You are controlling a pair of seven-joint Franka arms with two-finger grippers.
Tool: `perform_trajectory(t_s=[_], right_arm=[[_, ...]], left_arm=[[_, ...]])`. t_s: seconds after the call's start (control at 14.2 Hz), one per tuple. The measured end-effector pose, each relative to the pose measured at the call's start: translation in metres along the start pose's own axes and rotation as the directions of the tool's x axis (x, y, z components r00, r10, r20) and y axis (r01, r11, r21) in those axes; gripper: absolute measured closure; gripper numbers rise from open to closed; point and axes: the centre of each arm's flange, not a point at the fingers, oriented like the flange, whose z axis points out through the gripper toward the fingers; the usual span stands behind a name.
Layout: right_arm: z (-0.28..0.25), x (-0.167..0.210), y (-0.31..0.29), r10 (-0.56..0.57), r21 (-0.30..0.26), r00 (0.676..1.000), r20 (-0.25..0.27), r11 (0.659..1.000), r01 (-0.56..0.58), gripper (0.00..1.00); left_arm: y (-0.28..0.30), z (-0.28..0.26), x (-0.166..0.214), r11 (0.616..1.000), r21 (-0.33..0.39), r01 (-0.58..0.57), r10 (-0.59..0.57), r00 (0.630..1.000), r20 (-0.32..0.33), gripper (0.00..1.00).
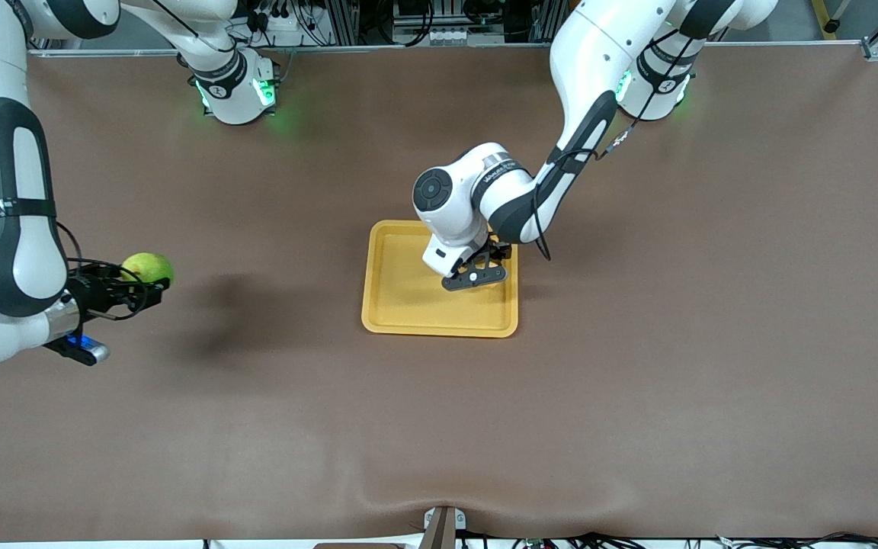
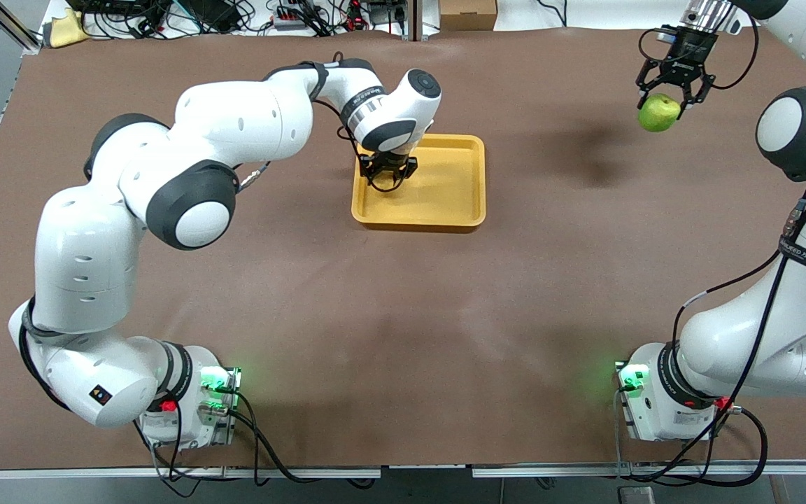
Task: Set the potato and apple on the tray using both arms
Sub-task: 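Carry the potato onto the tray with the left gripper and release it, then lower the apple onto the tray with the right gripper while the left withdraws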
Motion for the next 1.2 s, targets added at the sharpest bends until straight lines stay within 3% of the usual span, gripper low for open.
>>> perform_trajectory(t_s=[0.21,0.49,0.56,0.85,1.2], right_arm=[[0.005,-0.005,-0.019,0.037,-0.003,0.999,0.005,0.999,-0.037,0.14],[0.022,-0.018,-0.069,0.061,-0.043,0.998,-0.012,0.997,-0.061,0.14],[0.027,-0.021,-0.082,0.068,-0.047,0.998,-0.016,0.996,-0.069,0.14],[0.049,-0.032,-0.126,0.116,-0.027,0.993,-0.023,0.993,-0.117,0.14],[0.083,-0.050,-0.189,0.193,-0.019,0.977,-0.086,0.980,-0.196,0.14]], left_arm=[[0.003,0.009,0.002,1.000,0.010,-0.005,0.005,1.000,-0.002,0.41],[0.004,0.005,0.007,1.000,0.002,0.000,0.000,1.000,-0.010,0.05],[0.004,0.001,0.009,1.000,-0.004,0.004,-0.004,1.000,-0.015,0.00],[-0.011,-0.043,0.035,0.999,-0.042,0.022,-0.024,0.998,-0.059,0.00],[-0.099,-0.111,0.101,0.993,-0.081,0.087,-0.093,0.993,-0.076,0.00]])
